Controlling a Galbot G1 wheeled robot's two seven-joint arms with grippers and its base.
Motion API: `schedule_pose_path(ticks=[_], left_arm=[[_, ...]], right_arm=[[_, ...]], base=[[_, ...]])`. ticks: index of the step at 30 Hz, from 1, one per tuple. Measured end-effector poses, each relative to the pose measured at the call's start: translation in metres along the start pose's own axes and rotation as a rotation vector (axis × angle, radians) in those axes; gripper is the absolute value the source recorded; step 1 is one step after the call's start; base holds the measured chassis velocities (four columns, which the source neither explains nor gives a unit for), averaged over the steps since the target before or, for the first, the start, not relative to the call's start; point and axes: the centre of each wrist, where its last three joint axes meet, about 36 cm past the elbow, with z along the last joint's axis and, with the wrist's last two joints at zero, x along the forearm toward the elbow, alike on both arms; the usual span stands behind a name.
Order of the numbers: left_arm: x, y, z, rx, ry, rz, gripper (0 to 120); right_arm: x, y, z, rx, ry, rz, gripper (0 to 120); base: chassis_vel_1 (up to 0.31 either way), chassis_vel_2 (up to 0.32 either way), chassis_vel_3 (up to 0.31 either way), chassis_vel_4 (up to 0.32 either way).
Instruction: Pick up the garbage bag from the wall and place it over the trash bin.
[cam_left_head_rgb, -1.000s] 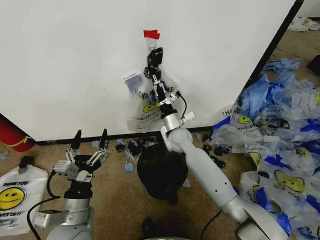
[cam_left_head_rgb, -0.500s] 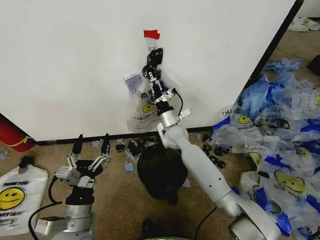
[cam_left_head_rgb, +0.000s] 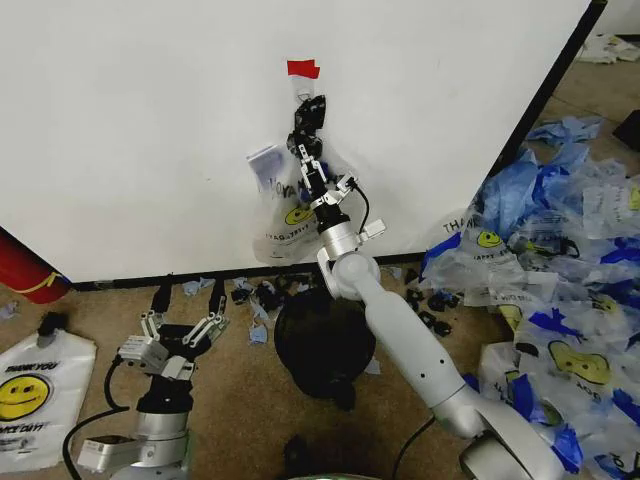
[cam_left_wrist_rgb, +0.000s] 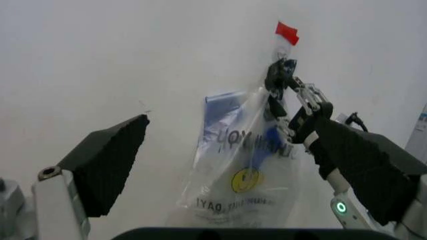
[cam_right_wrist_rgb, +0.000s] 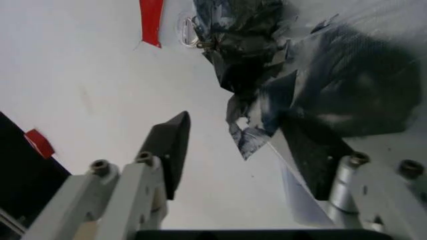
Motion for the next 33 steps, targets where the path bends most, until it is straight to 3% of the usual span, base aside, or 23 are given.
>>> schedule_pose_path(ticks=[4,6,8,10,13,24,33], left_arm=[[0.000,0.000,0.001,0.000,0.001,0.002,99],[-0.001,0.001,0.002,-0.003,0.003,0.005,99],[-0.001,0.002,0.002,-0.004,0.006,0.006,99],[-0.001,0.002,0.002,-0.004,0.006,0.006,99],[0.000,0.003,0.003,-0.006,0.012,0.010,99],[-0.001,0.003,0.002,-0.006,0.012,0.015,99],[-0.004,0.004,0.003,-0.006,0.010,0.015,99]], right_arm=[[0.000,-0.001,0.000,0.003,-0.002,0.002,43],[-0.001,-0.002,-0.002,0.009,-0.011,0.006,26],[-0.002,-0.002,-0.003,0.012,-0.015,0.006,19],[-0.002,-0.002,-0.003,0.012,-0.015,0.006,19],[-0.003,-0.003,-0.005,0.019,-0.020,0.009,1],[0.003,-0.003,-0.006,0.016,-0.034,0.019,0],[0.049,0.015,-0.030,0.069,0.046,-0.004,0]], base=[[0.000,0.000,0.000,0.000],[0.000,0.000,0.000,0.000],[0.000,0.000,0.000,0.000],[0.000,0.000,0.000,0.000],[0.000,0.000,0.000,0.000],[0.000,0.000,0.000,0.000],[0.000,0.000,0.000,0.000]])
